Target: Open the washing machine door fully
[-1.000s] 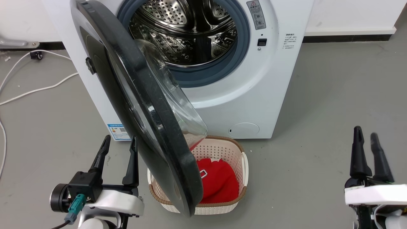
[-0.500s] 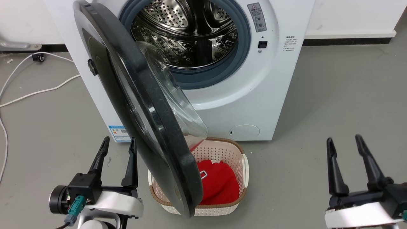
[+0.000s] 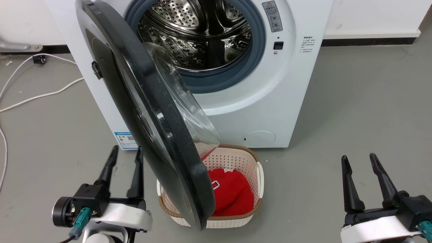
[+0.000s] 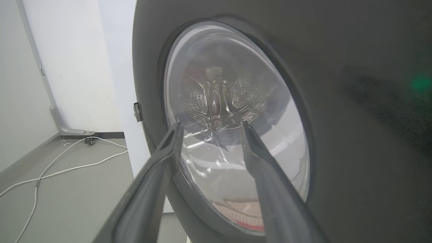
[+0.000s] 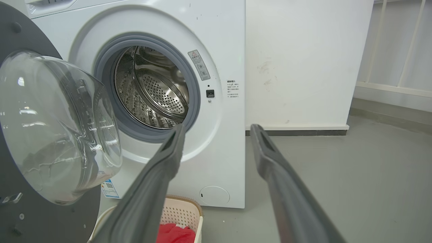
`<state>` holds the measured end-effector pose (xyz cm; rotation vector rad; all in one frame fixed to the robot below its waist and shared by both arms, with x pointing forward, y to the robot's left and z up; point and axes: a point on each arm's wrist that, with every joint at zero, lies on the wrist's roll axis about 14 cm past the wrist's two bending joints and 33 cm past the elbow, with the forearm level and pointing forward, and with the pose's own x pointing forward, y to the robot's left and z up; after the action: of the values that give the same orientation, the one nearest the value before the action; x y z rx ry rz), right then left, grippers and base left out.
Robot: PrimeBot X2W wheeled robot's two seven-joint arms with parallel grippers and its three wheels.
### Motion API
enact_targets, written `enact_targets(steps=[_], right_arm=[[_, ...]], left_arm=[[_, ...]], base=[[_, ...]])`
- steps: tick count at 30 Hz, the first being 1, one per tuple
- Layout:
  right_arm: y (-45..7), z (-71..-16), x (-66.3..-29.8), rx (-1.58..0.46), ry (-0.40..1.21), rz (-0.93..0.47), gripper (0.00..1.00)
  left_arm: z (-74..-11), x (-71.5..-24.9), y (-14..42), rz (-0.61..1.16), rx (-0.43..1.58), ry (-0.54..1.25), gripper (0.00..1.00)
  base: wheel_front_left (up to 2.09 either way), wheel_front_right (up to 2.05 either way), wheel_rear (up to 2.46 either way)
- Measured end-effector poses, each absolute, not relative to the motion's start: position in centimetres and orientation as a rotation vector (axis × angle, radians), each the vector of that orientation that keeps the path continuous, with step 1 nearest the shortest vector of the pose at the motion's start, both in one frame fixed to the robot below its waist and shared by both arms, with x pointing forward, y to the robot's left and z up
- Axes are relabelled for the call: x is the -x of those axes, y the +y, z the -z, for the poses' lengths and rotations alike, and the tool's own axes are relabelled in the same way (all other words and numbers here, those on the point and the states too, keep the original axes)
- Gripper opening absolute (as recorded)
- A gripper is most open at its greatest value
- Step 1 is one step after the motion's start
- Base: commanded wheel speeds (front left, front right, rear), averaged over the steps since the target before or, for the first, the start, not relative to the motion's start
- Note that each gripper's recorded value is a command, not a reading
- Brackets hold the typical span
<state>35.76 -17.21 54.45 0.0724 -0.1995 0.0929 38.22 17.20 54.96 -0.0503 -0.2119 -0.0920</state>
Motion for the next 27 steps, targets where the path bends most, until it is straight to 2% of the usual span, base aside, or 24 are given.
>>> enact_targets(steps=[10,17,27], right_arm=[[-17.2,-53.9,-35.9,-0.098,-0.184,-0.091,1.00],[-17.1,-53.8,-36.0,-0.110,-0.181,-0.093,1.00],[-17.1,-53.5,-35.9,-0.126,-0.173,-0.091,1.00]], left_arm=[[-58.8,-38.2,17.2,0.095,0.048,-0.331,0.00],[-67.0,-36.8,17.8,0.084,0.040,-0.593,0.00],[-77.4,-31.0,15.6,0.168,0.065,-0.973,0.00]], base=[[0.00,0.00,0.00],[0.00,0.00,0.00],[0.00,0.00,0.00]])
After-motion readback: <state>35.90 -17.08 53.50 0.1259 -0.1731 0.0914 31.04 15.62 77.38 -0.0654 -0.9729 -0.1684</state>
